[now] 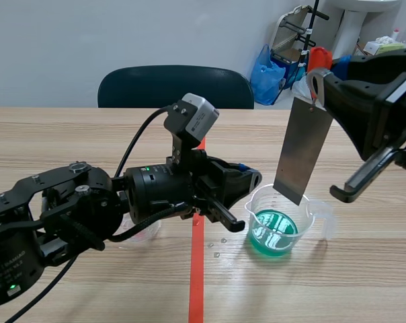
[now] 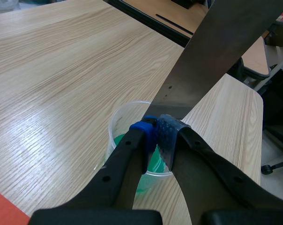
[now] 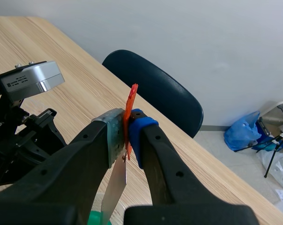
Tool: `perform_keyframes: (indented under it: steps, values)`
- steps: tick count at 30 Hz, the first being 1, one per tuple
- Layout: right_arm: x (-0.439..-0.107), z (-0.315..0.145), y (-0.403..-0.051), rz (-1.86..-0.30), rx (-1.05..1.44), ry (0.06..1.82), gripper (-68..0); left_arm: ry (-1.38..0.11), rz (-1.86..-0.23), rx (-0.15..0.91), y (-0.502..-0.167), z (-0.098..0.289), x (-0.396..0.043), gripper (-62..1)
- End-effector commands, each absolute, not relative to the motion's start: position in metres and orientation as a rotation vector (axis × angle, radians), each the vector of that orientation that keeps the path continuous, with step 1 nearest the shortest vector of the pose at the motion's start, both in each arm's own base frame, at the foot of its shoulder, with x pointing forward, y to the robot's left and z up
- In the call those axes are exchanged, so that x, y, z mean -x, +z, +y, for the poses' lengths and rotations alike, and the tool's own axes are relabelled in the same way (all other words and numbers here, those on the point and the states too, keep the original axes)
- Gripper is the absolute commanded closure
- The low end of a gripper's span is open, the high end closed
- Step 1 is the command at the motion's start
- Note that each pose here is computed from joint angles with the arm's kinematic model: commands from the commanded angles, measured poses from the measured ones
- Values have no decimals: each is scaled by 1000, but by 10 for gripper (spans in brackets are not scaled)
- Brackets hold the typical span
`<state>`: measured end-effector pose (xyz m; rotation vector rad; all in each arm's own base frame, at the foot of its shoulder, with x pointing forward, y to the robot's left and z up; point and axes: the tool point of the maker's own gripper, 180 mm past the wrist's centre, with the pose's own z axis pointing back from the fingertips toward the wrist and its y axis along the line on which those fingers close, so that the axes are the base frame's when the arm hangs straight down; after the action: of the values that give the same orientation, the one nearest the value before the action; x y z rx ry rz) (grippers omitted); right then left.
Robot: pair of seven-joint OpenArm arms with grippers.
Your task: Do the redox reaction experiment
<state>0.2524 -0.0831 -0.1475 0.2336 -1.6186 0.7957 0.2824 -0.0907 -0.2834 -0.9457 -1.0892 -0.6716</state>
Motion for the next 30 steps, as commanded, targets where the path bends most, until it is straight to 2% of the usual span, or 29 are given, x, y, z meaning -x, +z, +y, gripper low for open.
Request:
perform_keyframes:
  steps: [1,24,30]
  values:
    - [-252,-82,-135,-1658,-230,807,-20,-661,-1122,972,-271,-94,-286,-27]
    - [-252,-82,-135,-1657,-230,807,-20,-664,-1122,966,-272,-92,-287,-27]
    - [-252,-82,-135,-1657,-229,807,-20,-670,-1130,893,-282,-61,-295,-27]
